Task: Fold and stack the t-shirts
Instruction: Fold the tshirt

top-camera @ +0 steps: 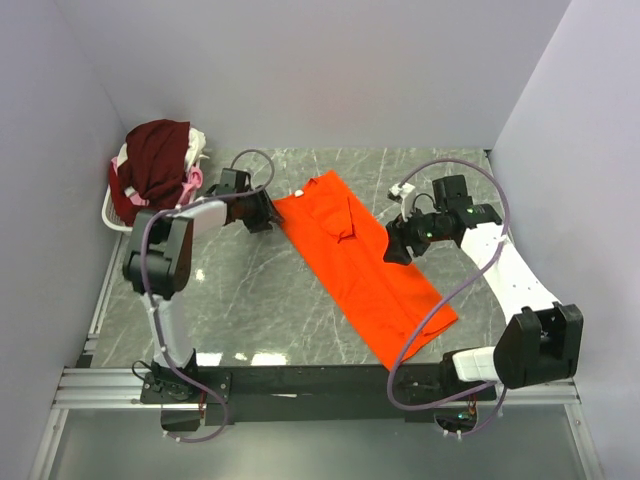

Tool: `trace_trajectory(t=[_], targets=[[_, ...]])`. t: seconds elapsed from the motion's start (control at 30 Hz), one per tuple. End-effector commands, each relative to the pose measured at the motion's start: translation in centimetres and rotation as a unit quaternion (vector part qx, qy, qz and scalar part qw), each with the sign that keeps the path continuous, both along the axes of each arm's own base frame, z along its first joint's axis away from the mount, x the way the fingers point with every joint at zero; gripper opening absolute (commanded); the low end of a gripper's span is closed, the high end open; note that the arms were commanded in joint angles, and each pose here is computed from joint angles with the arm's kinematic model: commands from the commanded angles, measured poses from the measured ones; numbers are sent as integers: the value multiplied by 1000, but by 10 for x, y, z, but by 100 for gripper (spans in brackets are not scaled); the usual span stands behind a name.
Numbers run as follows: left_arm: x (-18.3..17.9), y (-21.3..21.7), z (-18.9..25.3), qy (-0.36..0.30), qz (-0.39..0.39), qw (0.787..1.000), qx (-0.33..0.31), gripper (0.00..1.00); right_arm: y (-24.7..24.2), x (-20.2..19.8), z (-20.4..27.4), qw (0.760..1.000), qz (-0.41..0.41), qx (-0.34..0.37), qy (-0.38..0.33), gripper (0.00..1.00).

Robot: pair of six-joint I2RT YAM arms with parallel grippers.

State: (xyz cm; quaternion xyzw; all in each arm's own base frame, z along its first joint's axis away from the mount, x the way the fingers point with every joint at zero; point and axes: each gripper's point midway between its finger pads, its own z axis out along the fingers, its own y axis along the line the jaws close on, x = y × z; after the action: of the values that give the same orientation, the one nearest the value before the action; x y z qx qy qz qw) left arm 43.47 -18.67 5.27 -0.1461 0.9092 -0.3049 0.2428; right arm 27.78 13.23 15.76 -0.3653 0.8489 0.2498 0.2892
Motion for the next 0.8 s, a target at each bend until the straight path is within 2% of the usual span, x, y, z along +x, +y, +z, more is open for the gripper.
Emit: trace_trajectory(t=[0.0, 0.2, 0.37, 0.53, 0.67, 0.77], targets=[[21, 2, -16, 25, 29, 999, 32, 51, 12, -6, 27, 997, 23, 63, -31, 69], [42, -1, -32, 38, 35, 997, 50, 45, 8, -8, 29, 997, 20, 71, -26, 68], [62, -3, -37, 45, 37, 997, 57, 33, 8, -9, 31, 997, 18, 75, -30, 68], [92, 18, -43, 49, 58, 994, 75, 8, 6, -9, 30, 997, 17, 78, -25, 68], [137, 35, -35, 24, 78, 995, 66, 6, 7, -9, 31, 996, 18, 81, -24, 68], [165, 36, -22, 4, 68, 996, 49, 12, 6, -8, 28, 997, 14, 77, -23, 68]])
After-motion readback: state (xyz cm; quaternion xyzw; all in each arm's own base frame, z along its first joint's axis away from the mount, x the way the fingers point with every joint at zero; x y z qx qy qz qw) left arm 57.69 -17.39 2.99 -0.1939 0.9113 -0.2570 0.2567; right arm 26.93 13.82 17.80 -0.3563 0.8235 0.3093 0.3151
